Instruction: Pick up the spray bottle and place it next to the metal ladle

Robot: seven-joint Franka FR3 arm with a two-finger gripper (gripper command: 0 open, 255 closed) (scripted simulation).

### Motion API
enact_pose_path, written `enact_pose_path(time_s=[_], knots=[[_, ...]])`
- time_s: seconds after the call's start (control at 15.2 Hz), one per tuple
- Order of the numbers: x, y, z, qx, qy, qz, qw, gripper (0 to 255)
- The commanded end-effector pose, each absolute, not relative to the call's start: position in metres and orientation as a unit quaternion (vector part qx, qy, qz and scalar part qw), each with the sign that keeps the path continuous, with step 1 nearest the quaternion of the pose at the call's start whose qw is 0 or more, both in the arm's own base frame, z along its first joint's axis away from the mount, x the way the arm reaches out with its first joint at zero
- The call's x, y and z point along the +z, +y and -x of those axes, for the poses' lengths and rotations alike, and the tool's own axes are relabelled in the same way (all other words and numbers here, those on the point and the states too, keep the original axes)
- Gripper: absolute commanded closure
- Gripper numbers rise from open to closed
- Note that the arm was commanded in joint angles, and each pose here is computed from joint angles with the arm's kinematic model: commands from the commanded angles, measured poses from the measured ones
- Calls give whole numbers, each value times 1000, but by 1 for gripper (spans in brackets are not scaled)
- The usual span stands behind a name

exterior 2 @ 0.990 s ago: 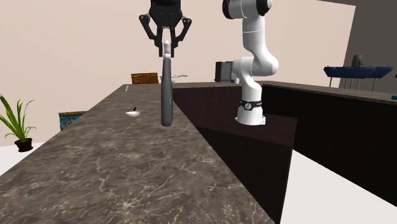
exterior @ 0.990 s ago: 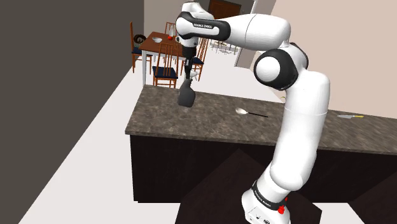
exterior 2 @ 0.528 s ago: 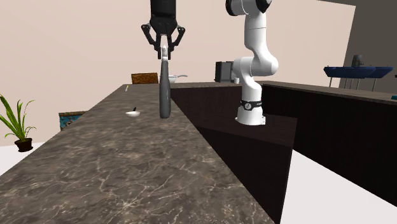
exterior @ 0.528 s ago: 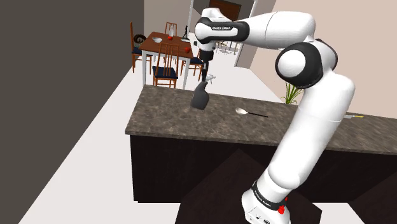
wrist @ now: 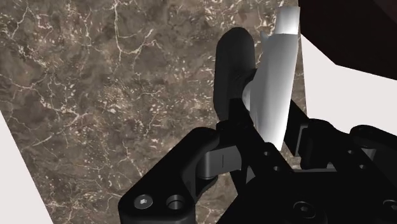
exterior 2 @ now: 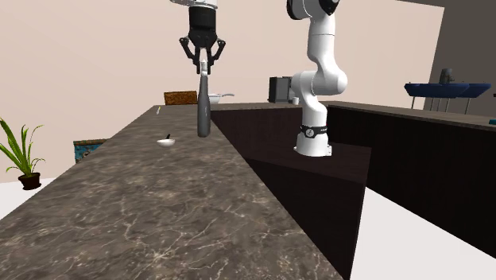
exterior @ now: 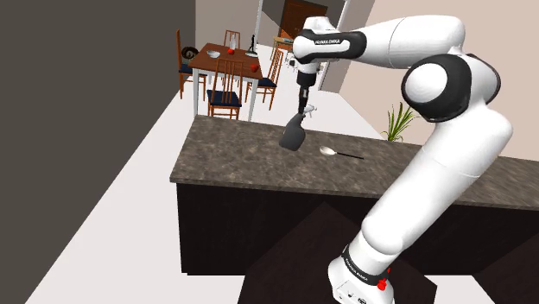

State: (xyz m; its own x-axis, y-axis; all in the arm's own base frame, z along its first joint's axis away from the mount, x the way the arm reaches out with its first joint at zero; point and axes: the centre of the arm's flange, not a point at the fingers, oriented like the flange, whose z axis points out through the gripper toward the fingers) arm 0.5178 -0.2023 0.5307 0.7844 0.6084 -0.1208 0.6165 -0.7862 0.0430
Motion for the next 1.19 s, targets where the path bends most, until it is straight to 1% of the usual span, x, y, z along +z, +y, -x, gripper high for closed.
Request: enact_pose_path(time_s=[0.0,1.12], knots=[[527,-222,-502,-50,325,-944,40,255],[527,-387,-349,-50,325,-944,40,255]])
